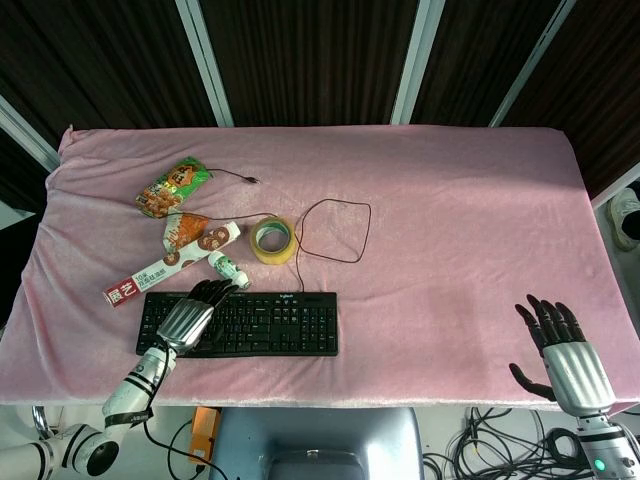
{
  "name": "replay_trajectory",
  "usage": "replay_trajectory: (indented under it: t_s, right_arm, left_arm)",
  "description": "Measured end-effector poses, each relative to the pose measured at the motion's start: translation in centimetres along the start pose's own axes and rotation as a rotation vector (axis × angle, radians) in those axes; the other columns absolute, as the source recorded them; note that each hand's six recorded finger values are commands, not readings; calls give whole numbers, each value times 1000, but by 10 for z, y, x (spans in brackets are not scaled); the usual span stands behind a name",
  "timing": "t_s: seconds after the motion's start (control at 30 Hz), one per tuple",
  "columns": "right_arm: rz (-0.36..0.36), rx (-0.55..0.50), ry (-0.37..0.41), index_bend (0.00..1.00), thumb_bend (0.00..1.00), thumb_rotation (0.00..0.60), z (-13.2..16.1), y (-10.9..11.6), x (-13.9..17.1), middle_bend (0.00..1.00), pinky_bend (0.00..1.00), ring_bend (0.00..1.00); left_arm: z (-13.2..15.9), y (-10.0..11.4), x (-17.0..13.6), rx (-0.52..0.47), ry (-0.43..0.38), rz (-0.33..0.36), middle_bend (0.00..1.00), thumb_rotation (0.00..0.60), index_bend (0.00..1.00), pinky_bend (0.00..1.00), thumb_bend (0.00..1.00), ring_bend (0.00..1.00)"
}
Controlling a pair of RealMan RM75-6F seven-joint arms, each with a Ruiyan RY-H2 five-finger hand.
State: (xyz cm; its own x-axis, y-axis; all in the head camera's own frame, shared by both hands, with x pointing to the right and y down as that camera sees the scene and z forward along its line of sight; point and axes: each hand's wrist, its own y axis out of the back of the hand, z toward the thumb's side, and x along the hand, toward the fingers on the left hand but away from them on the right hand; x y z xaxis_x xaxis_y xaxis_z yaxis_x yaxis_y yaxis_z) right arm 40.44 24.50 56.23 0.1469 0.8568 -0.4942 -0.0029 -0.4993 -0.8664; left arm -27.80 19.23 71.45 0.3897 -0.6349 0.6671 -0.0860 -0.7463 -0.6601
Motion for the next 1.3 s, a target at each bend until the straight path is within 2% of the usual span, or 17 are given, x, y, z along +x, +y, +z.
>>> replay_trajectory:
  t_s: [0.27, 0.33, 0.37, 0.43, 0.47, 0.5, 0.57, 0.6, 0.7, 0.8, 0.97, 1.13, 1.3]
  right_arm:
    - [4, 6, -6, 0, 406, 600, 0, -2, -1, 0, 0, 0]
    - [12, 13, -4, 0, 406, 600, 0, -4, -1, 0, 0, 0]
    - [17, 14, -3, 0, 406, 600, 1, -5, -1, 0, 0, 0]
    - [22, 19, -1, 0, 406, 600, 1, -6, -2, 0, 0, 0]
    - [23, 20, -1, 0, 406, 600, 2, -6, -2, 0, 0, 0]
    - [24, 21, 0, 0, 406, 600, 2, -7, -2, 0, 0, 0]
    - [26, 23, 1, 0, 406, 600, 2, -7, -1, 0, 0, 0]
    - [25, 24, 1, 0, 407, 600, 2, -8, -1, 0, 0, 0]
    - [25, 24, 2, 0, 407, 600, 3, -8, -2, 0, 0, 0]
    - [29, 27, 7, 0, 406, 600, 6, -9, -2, 0, 0, 0]
    - [39, 32, 15, 0, 406, 600, 9, -13, -4, 0, 0, 0]
    - [45, 32, 16, 0, 406, 600, 11, -15, -7, 0, 0, 0]
    - [52, 37, 20, 0, 407, 600, 13, -17, -8, 0, 0, 0]
  left_arm:
    - [-4, 5, -3, 2, 8, 13, 18, 600, 0, 10, 495, 0]
    - [-4, 8, -7, 12, 4, 25, 60, 600, 0, 44, 496, 9]
    - [-4, 10, -9, 20, 2, 34, 137, 600, 0, 130, 497, 60]
    - [-7, 17, -16, 47, 3, 65, 399, 600, 0, 443, 513, 309]
    - [-8, 21, -20, 59, 6, 83, 594, 600, 0, 663, 533, 520]
    - [-11, 27, -26, 74, 13, 108, 770, 600, 8, 831, 559, 711]
    - [-19, 36, -37, 98, 30, 139, 948, 600, 41, 966, 607, 911]
    - [-23, 39, -43, 108, 41, 146, 990, 600, 73, 994, 634, 968]
    - [-41, 45, -65, 134, 87, 120, 1000, 600, 139, 1000, 693, 1000]
    - [-65, 41, -88, 162, 159, 60, 1000, 600, 170, 1000, 731, 1000]
    - [-98, 16, -114, 154, 275, -41, 1000, 600, 179, 1000, 774, 1000]
    - [-109, 3, -122, 123, 300, -68, 1000, 600, 181, 1000, 769, 1000]
    - [-108, -5, -127, 127, 284, -70, 1000, 600, 195, 1000, 745, 1000]
